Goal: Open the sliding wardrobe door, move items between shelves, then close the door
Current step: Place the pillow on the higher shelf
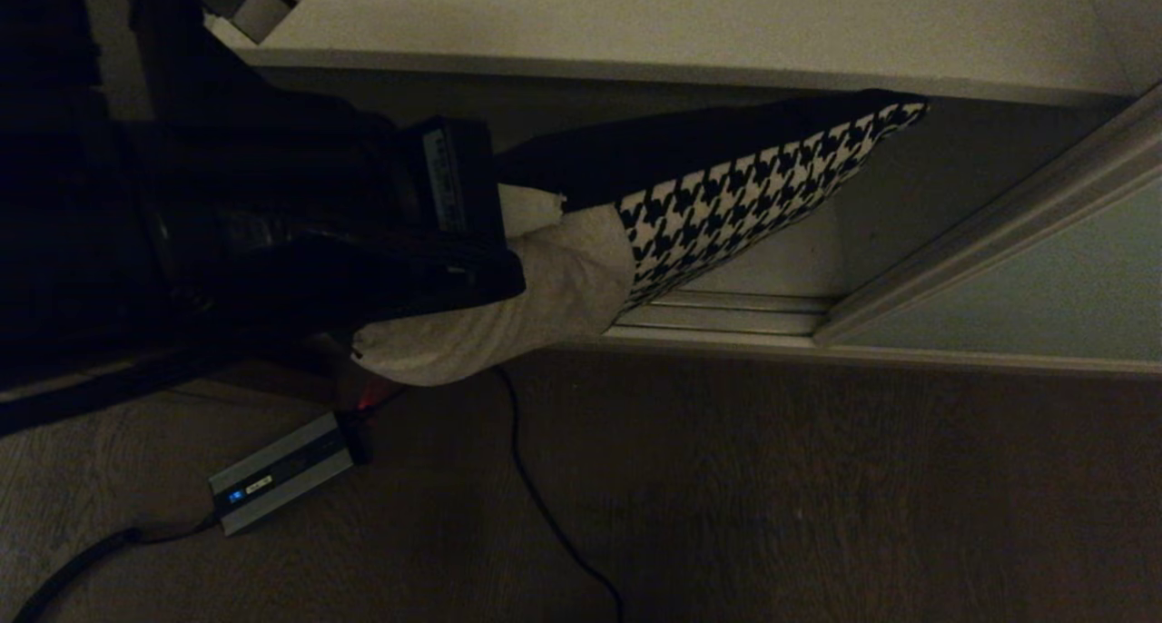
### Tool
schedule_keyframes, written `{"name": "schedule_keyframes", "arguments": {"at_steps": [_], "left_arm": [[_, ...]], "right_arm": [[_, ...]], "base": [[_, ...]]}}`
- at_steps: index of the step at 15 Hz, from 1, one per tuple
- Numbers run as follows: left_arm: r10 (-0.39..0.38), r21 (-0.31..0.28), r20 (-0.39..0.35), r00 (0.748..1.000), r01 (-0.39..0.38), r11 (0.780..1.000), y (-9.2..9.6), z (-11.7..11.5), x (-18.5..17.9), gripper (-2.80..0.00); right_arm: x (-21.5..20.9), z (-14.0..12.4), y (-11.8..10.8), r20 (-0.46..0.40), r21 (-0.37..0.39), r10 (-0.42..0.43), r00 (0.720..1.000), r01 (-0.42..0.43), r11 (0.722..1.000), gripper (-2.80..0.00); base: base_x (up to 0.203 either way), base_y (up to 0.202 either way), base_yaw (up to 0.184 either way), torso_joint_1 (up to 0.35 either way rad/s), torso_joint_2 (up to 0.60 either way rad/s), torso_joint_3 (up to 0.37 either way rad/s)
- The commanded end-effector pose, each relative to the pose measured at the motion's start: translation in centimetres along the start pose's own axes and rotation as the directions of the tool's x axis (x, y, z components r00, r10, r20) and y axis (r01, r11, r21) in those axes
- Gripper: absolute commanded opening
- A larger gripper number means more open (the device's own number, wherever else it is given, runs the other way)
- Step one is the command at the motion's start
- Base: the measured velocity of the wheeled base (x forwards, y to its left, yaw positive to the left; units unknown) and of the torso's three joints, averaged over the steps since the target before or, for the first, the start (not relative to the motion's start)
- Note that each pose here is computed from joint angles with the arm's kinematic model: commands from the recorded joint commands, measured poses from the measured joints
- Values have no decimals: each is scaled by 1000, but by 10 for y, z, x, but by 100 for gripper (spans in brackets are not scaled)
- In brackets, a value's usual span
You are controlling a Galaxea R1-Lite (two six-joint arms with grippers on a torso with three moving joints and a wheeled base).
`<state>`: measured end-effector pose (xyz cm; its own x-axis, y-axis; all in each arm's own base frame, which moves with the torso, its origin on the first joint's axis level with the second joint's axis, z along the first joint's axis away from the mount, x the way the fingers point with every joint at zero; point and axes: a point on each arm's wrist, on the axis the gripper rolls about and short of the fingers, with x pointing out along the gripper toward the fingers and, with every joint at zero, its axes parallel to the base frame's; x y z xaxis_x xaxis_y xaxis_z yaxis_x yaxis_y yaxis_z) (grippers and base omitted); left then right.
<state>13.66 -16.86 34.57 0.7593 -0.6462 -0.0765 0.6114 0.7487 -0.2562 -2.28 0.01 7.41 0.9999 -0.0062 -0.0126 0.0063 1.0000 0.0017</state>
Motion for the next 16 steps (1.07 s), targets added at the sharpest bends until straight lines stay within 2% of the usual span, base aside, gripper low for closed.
{"name": "schedule_keyframes", "arguments": {"at_steps": [1,4,9,13,16], "left_arm": [[-18,4,21,1000,18,1000,-3,4,-9,-280],[-26,34,38,999,25,999,-3,9,-13,-280],[-36,26,95,995,34,999,-8,28,-16,-280],[-22,33,77,997,19,999,-8,35,-21,-280],[-37,20,138,990,34,999,-12,52,-26,-280]], "right_arm": [[0,-1,0,-4,0,0,1000,0,1000,-280],[0,-1,0,-4,0,0,1000,0,1000,-280],[0,-1,0,-4,0,0,1000,0,1000,-280],[0,-1,0,-4,0,0,1000,0,1000,-280],[0,-1,0,-4,0,0,1000,0,1000,-280]], "base": [[0,0,0,2,-1,198],[0,0,0,3,2,199],[0,0,0,2,3,202],[0,0,0,2,1,204],[0,0,0,1,5,199]]}}
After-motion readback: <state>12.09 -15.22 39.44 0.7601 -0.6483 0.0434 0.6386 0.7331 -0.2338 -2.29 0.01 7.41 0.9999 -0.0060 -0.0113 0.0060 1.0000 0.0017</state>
